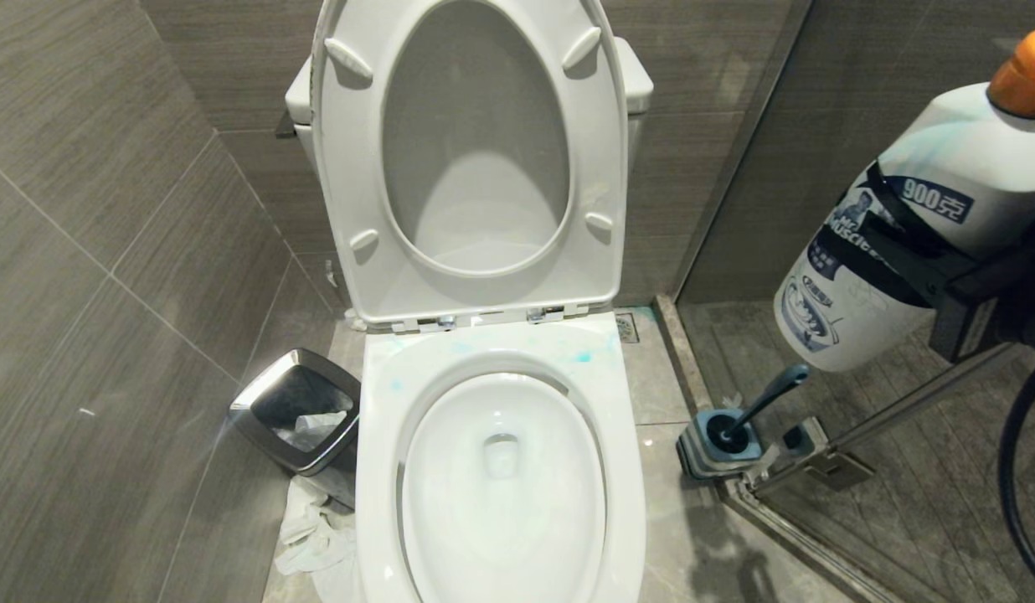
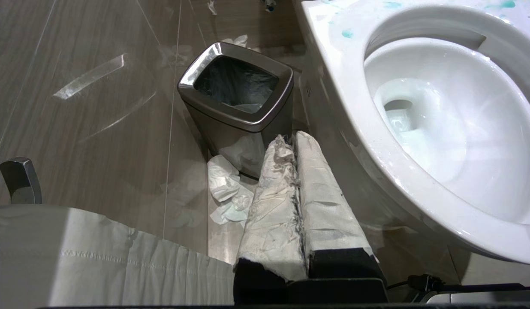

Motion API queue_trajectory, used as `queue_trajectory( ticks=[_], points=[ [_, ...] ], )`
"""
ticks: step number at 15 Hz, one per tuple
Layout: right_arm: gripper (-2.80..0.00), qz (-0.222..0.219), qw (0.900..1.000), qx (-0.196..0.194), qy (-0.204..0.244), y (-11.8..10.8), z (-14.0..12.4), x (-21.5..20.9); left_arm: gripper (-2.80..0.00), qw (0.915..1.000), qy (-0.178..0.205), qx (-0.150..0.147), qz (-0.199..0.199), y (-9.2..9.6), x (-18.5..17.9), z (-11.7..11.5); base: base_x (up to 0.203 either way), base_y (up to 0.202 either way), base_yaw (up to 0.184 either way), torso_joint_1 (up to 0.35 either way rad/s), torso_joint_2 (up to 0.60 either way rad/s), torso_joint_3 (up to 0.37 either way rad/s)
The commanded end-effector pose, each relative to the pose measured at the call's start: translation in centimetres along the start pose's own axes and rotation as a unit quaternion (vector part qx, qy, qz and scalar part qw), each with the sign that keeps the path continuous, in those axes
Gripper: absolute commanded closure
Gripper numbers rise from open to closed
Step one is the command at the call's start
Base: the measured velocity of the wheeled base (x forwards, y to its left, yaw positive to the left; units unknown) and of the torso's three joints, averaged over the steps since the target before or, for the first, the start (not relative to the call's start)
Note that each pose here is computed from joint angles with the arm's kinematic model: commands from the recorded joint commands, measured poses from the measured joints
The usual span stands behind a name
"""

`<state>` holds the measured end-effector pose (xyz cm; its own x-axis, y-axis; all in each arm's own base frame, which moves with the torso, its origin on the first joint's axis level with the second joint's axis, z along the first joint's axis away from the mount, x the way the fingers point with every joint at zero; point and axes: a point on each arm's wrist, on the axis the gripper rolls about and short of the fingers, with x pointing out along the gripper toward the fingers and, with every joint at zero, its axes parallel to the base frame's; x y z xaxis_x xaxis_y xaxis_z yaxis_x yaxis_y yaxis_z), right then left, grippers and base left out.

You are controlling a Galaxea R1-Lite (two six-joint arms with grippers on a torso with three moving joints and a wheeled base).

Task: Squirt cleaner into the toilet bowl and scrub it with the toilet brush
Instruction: Pour in the cleaning agent

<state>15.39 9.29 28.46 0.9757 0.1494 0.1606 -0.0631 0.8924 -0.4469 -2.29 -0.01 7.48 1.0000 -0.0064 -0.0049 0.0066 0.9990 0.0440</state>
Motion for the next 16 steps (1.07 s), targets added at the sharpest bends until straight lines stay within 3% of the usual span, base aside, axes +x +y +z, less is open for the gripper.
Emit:
queue_trajectory(
  ticks=[1, 4, 8, 16],
  points=[
    [0.00, 0.005, 0.998, -0.058, 0.026, 2.5, 0.4, 1.7, 0.00, 1.0000, 0.001, 0.000, 0.000, 0.0, 0.0, 0.0, 0.000, 0.000, 0.000, 0.000, 0.00, 0.000],
    [0.00, 0.027, 0.991, -0.129, 0.026, 4.3, 0.7, 2.6, 0.00, 1.0000, 0.001, 0.000, -0.001, 0.0, 0.0, 0.0, 0.000, 0.000, 0.000, 0.000, 0.00, 0.000],
    [0.00, 0.047, 0.973, -0.224, 0.028, 6.3, 0.8, 4.5, 0.00, 1.0000, 0.000, 0.003, -0.001, 0.0, 0.0, 0.0, 0.000, 0.000, 0.000, 0.000, 0.00, 0.000],
    [0.00, 0.040, 0.915, -0.401, 0.019, 10.1, 1.5, 8.5, 0.00, 1.0000, 0.000, 0.003, -0.001, 0.0, 0.0, 0.0, 0.000, 0.000, 0.000, 0.000, 0.00, 0.000]
  ],
)
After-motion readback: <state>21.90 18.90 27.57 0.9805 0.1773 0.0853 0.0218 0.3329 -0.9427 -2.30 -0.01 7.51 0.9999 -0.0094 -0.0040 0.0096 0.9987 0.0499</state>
